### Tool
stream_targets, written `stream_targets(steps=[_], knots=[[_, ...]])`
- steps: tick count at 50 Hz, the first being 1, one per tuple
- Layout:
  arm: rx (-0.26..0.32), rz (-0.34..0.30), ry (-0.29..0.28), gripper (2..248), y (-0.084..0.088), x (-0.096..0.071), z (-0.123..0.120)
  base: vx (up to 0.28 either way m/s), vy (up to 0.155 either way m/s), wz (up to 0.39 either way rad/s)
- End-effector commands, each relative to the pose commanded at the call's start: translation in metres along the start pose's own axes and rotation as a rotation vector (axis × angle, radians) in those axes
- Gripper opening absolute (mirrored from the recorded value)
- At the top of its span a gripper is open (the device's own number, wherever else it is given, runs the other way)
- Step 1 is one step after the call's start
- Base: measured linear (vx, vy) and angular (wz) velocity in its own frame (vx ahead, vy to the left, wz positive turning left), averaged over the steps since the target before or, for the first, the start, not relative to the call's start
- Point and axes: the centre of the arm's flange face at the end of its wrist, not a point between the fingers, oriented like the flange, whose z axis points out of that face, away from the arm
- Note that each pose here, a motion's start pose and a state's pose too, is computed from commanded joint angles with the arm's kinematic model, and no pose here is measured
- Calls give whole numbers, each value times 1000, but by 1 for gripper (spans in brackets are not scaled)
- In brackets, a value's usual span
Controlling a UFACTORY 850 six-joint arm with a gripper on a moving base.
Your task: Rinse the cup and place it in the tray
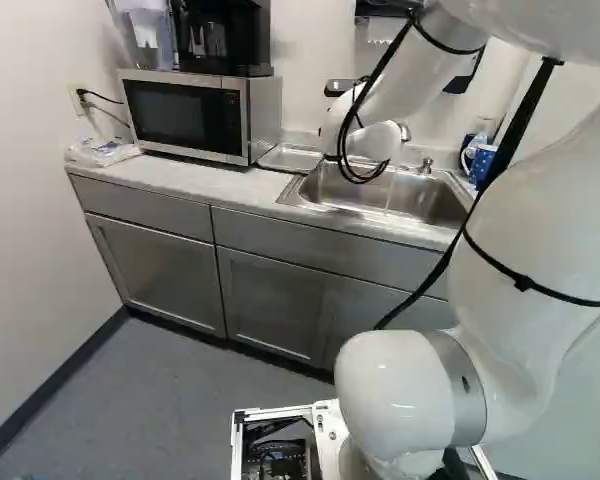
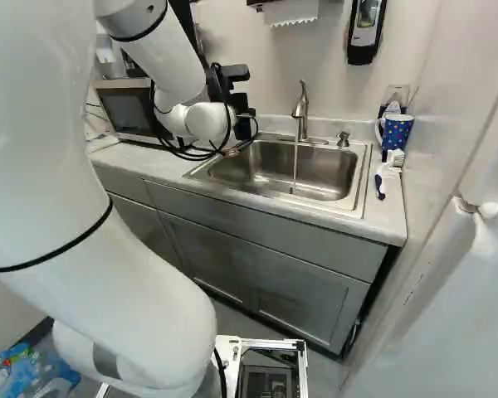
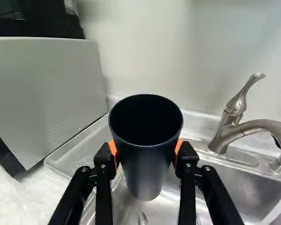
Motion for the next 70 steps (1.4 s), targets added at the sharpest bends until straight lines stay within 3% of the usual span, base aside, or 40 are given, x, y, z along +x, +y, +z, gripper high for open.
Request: stream_targets(steps=[37, 70], knots=[[-106, 18, -5, 126, 54, -2, 5, 0, 0, 0], [-109, 22, -28, 126, 55, -4, 5, 0, 0, 0]])
